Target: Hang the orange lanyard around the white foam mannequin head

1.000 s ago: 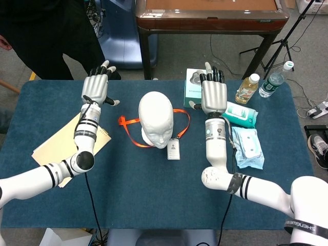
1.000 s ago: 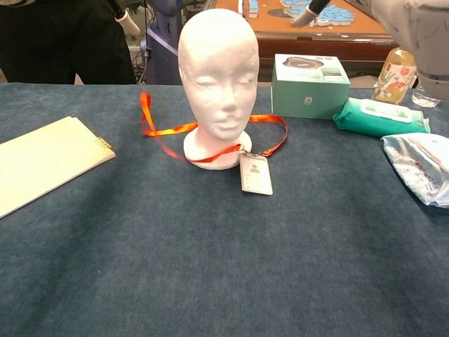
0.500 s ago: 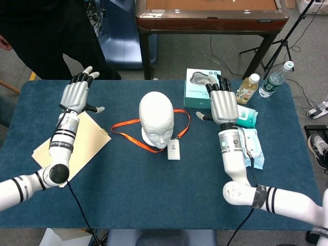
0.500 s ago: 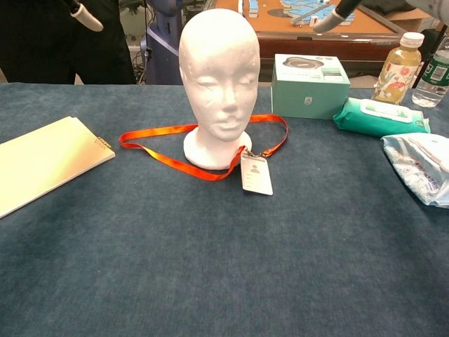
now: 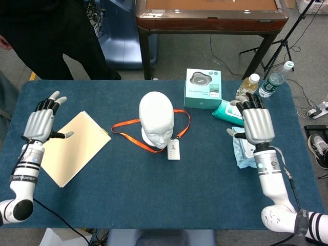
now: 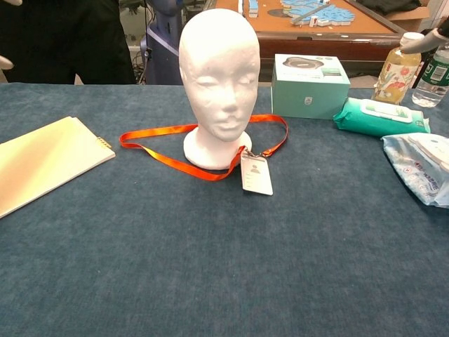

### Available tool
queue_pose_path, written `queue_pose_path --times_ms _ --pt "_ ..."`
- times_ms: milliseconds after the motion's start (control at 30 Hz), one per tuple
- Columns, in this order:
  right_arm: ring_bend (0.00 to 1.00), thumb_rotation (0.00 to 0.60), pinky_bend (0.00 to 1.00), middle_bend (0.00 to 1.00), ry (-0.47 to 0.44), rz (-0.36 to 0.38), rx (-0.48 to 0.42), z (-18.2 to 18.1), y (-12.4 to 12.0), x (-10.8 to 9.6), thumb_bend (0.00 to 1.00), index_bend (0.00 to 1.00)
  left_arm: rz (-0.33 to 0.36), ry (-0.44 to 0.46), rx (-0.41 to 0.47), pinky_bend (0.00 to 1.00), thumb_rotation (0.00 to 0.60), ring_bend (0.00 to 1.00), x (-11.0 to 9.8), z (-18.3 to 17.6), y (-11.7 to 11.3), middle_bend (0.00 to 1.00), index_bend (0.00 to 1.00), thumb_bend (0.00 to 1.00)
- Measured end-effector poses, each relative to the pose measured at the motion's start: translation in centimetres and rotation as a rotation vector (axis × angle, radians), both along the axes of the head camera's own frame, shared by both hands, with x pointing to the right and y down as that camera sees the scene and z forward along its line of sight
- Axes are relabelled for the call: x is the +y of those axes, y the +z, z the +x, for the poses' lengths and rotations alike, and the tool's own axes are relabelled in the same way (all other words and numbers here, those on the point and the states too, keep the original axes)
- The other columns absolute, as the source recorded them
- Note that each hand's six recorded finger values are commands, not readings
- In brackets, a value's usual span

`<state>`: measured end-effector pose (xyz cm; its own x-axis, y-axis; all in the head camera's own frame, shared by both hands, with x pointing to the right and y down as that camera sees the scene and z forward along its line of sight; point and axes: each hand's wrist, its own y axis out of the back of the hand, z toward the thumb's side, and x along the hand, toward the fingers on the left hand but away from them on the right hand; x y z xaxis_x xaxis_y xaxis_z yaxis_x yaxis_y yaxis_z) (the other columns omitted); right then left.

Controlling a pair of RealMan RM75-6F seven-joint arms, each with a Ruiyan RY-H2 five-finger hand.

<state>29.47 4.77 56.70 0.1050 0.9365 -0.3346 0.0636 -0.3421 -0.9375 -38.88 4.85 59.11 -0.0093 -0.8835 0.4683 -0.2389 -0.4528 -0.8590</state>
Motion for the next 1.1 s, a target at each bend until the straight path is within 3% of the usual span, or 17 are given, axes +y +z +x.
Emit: queue_pose_path --times_ms 267,467,700,900,1100 --pt "0.12 0.600 0.14 0.25 0.012 -0.013 0.027 5.5 -0.4 3.9 0.08 0.33 -0.049 0.001 0.015 0.03 0.600 0.00 5.9 -4.2 0.4 0.00 0.11 0.00" --pt "0.13 0.600 0.17 0.27 0.038 -0.019 0.060 9.5 -0.5 7.3 0.09 0.35 -0.033 0.015 0.007 0.03 0.600 0.00 9.5 -5.4 0.0 0.00 0.13 0.00" --pt "0.13 0.600 0.17 0.28 0.136 -0.022 0.068 13.5 -1.0 11.6 0.09 0.36 -0.018 -0.022 0.017 0.03 0.600 0.00 14.5 -6.2 -0.5 0.00 0.13 0.00" --pt "0.13 0.600 0.17 0.28 0.193 -0.053 0.053 15.3 -0.8 14.9 0.09 0.36 -0.005 -0.044 0.011 0.03 0.600 0.00 18.8 -6.3 -1.2 0.00 0.13 0.00" --pt "0.13 0.600 0.17 0.28 0.207 -0.075 0.027 15.4 -0.3 16.4 0.09 0.36 0.015 -0.090 0.009 0.03 0.600 0.00 21.8 -6.0 -2.1 0.00 0.13 0.00"
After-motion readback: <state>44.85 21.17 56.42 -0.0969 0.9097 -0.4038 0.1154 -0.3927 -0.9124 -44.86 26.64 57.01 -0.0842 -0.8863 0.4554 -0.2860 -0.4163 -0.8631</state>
